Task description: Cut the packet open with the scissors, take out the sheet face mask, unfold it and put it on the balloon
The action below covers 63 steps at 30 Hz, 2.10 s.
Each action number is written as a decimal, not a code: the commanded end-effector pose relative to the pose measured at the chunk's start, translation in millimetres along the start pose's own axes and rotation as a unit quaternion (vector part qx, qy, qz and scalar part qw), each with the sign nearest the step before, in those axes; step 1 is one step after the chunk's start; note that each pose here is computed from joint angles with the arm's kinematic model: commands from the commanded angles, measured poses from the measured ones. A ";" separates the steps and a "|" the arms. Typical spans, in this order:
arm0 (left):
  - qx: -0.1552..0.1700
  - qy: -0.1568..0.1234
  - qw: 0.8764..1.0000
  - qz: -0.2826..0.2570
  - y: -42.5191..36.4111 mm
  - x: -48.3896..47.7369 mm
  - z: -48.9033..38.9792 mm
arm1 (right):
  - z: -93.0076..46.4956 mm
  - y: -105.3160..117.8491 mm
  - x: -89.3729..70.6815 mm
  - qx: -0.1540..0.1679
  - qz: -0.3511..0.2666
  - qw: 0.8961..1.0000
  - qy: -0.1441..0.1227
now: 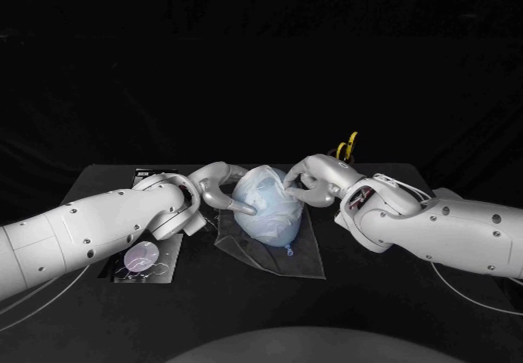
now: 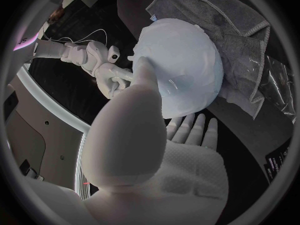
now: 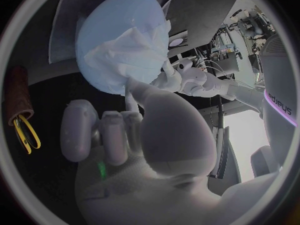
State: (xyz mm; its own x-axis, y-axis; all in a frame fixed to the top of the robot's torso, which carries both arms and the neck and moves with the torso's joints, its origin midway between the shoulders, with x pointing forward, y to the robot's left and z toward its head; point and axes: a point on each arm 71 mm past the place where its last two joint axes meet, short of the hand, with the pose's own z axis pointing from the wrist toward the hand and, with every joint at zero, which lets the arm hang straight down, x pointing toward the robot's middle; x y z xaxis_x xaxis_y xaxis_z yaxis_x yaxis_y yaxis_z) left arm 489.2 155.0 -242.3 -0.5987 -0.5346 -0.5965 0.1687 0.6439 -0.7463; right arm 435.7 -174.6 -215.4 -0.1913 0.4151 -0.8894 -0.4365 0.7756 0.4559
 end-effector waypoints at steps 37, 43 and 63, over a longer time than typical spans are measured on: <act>0.001 0.014 1.000 -0.002 -1.3 4.5 0.5 | -4.7 -11.0 -19.9 0.073 -0.018 0.996 -0.048; 0.001 0.014 1.000 -0.002 -1.2 4.3 0.3 | -1.4 -16.4 -24.5 0.084 -0.020 0.995 -0.056; 0.001 0.014 1.000 -0.002 -1.3 4.5 0.8 | -9.3 -6.8 -21.8 0.050 0.064 0.997 0.008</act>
State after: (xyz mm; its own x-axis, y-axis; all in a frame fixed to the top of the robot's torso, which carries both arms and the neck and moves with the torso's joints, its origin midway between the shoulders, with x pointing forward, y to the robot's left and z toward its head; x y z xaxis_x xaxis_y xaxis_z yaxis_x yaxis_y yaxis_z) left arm 489.3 154.4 -242.3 -0.5994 -0.5350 -0.5955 0.1687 0.6427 -0.7473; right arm 437.0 -197.1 -197.6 -0.2028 0.5029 -0.8402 -0.2983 0.7855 0.5422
